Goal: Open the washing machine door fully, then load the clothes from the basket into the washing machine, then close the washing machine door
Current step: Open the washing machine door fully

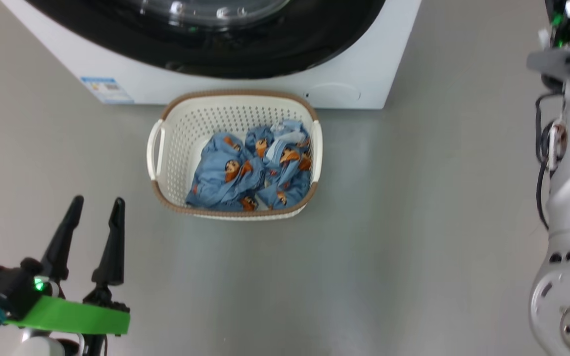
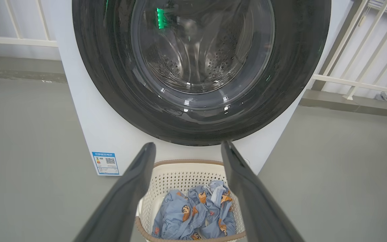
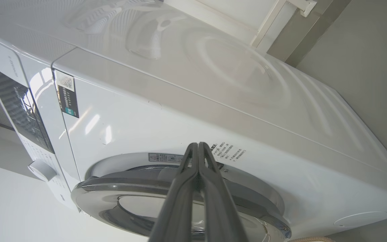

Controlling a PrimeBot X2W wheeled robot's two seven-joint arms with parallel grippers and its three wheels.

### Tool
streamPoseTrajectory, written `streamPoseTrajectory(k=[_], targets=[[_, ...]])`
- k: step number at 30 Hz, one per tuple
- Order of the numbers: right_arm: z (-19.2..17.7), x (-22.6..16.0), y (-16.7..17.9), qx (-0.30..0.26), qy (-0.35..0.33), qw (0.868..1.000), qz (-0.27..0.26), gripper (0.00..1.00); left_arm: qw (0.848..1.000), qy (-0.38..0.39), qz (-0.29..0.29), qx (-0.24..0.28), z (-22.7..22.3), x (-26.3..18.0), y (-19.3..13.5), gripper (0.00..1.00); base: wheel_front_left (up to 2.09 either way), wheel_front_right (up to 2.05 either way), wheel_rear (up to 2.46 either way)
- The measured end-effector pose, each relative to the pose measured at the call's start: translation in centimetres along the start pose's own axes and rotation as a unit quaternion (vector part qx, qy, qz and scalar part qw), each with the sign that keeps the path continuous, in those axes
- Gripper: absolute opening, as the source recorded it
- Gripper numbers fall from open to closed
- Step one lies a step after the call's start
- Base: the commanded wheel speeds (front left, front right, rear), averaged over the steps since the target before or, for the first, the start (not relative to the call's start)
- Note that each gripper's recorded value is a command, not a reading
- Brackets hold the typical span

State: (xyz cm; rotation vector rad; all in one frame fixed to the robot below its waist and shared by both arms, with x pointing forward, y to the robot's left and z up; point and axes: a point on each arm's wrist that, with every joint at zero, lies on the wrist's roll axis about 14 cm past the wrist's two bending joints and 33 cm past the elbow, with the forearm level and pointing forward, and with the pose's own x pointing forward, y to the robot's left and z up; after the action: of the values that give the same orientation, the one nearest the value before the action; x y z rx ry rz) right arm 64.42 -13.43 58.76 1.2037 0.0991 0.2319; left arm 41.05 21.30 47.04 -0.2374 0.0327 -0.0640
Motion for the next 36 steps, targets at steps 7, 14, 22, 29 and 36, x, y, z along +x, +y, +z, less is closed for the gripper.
streamPoseTrajectory(k=[7, 14, 22, 29, 36], targets=[[-3.3, 3.6, 0.5, 0.021, 0.073, 0.997, 0.004, 0.00, 1.000, -0.006, 0.004, 0.002, 0.2, 1.2, 0.5, 1.00, 0.00, 0.00, 0.00], [-6.6, 6.5, 0.8, 0.014, 0.114, 0.993, 0.003, 0.00, 1.000, -0.002, 0.006, 0.002, -0.2, 1.9, 0.9, 1.00, 0.00, 0.00, 0.00], [-9.1, 8.8, 1.5, 0.014, 0.133, 0.991, 0.008, 0.00, 1.000, 0.004, 0.016, -0.006, -0.7, 2.1, 1.3, 1.00, 0.00, 0.00, 0.00], [-10.9, 10.4, 0.4, 0.016, 0.137, 0.990, -0.002, 0.00, 1.000, 0.011, 0.026, -0.007, -1.3, 2.4, 2.0, 1.00, 0.00, 0.00, 0.00], [-11.8, 11.0, -0.4, 0.007, 0.161, 0.987, -0.012, 0.00, 0.999, 0.012, 0.030, -0.008, -1.5, 2.8, 2.3, 1.00, 0.00, 0.00, 0.00]])
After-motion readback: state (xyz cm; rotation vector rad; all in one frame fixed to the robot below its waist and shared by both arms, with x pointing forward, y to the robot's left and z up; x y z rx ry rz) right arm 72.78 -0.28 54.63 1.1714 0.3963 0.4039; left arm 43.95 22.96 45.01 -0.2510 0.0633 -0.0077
